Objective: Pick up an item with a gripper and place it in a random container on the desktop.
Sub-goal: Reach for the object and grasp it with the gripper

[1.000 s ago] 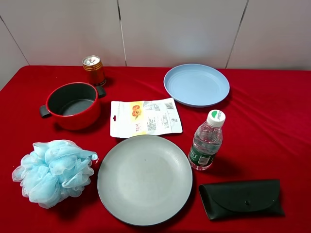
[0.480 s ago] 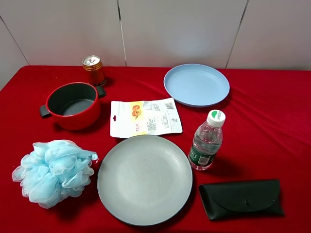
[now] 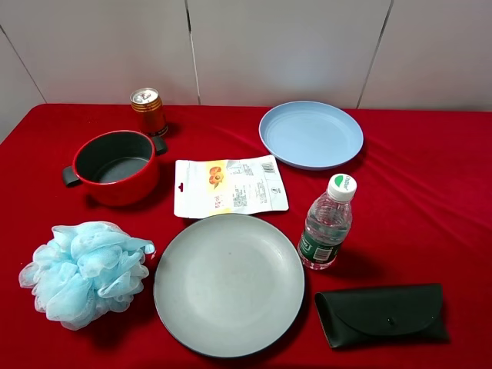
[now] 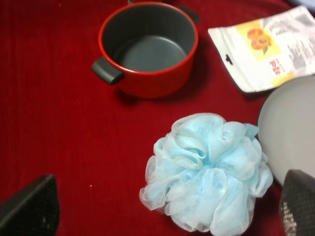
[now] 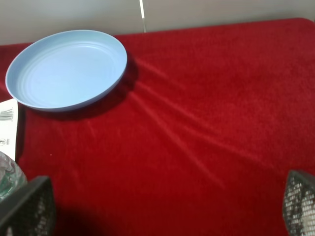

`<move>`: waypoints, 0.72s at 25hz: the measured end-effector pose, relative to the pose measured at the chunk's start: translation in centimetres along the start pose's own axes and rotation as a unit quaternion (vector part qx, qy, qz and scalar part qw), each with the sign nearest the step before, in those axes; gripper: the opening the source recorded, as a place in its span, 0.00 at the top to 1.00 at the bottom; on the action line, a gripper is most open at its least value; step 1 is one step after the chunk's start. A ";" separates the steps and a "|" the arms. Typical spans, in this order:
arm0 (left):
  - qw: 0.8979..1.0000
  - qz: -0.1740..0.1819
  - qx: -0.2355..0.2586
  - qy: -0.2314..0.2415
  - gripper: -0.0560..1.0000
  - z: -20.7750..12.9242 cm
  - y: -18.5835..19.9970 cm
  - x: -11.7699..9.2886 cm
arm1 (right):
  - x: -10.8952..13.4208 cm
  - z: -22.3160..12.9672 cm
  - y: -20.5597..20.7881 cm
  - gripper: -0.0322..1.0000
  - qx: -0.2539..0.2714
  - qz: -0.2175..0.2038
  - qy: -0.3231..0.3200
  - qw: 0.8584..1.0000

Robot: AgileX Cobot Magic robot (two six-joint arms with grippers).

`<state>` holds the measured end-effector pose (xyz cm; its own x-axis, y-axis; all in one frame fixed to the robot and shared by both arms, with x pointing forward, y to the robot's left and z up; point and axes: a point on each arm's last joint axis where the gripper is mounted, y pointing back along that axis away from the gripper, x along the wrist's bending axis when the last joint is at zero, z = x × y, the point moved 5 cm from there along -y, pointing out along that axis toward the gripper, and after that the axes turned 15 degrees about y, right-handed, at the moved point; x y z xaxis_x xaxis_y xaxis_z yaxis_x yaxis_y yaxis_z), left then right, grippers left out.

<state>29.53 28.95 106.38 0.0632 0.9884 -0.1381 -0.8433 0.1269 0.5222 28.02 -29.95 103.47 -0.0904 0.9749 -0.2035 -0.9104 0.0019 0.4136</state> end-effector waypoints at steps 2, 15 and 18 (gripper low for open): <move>1.000 0.000 0.024 -0.012 0.12 0.9 -0.6 -0.2 | 0.0 0.0 0.0 0.30 0.000 0.000 0.000 1.000; 0.977 -0.030 0.201 -0.063 0.12 3.0 -5.6 -1.4 | 0.0 0.0 0.0 0.30 0.000 0.000 0.000 1.000; 0.969 -0.041 0.228 -0.089 0.12 2.8 -6.6 -1.9 | 0.0 0.0 0.0 0.30 0.000 0.000 0.000 1.000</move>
<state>36.44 26.49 105.52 0.2452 0.9670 -0.0695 -0.5110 0.1898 0.8384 28.02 -29.95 103.47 -0.0904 0.9749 -0.2035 -0.9104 0.0019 0.4136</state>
